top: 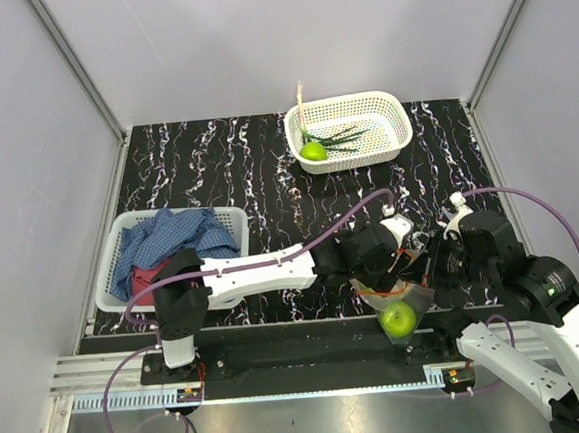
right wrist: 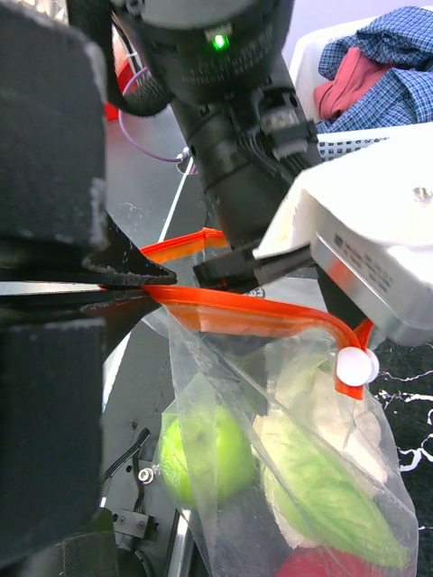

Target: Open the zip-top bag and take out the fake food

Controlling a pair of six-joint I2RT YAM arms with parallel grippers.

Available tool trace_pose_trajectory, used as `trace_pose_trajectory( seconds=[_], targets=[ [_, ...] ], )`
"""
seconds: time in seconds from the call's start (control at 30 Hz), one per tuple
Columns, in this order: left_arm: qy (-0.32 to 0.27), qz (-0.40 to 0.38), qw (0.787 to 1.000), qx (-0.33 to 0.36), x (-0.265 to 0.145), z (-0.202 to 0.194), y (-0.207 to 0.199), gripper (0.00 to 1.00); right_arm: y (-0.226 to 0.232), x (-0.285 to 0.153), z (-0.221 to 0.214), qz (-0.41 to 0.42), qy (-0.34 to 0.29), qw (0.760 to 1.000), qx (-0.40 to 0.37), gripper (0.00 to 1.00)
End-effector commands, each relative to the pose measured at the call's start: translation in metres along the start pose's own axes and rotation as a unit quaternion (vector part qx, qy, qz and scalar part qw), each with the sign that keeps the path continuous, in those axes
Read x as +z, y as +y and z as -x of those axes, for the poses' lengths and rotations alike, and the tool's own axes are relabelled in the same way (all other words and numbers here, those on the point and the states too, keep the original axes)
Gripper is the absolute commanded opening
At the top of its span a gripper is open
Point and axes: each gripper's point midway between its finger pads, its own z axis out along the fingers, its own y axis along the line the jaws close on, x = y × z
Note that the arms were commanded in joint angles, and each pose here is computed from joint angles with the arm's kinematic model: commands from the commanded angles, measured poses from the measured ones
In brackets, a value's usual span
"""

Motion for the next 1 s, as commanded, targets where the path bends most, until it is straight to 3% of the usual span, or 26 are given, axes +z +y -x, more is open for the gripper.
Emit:
trace_pose_trajectory(
  seconds=[0.0,0.13,0.2,0.27,0.3,0.6,0.77,0.97],
  targets=[
    [-0.023,-0.029,0.999,0.001,0.009,0.009,-0.01,0.69,0.014,-0.008,0.002,0.027,-0.002,1.0,0.0,0.0],
    [-0.03,-0.052,0.998,-0.017,0.007,0.013,-0.02,0.54,0.013,-0.006,0.004,0.022,-0.001,1.0,-0.002,0.0],
    [-0.027,-0.048,0.998,-0.021,0.012,0.01,-0.019,0.58,0.014,-0.005,0.004,0.022,0.0,1.0,-0.002,0.0],
    [-0.02,-0.035,0.999,-0.026,0.019,0.004,-0.013,0.71,0.015,-0.005,0.005,0.022,-0.001,1.0,-0.001,0.0],
    [-0.02,-0.033,0.999,-0.026,0.021,0.002,-0.012,0.73,0.015,-0.005,0.006,0.023,-0.001,1.0,-0.002,0.0],
    [-0.009,-0.008,0.999,-0.03,0.051,-0.015,-0.003,0.76,0.015,-0.007,0.002,0.023,0.008,1.0,0.001,0.0],
    [-0.005,0.017,0.999,-0.029,0.066,-0.022,0.006,0.76,0.01,-0.008,-0.002,0.014,0.015,1.0,-0.002,0.0],
    [0.001,0.054,0.998,-0.035,0.079,-0.033,0.021,0.61,0.007,-0.011,-0.004,0.006,0.017,1.0,-0.005,0.0]
  ],
)
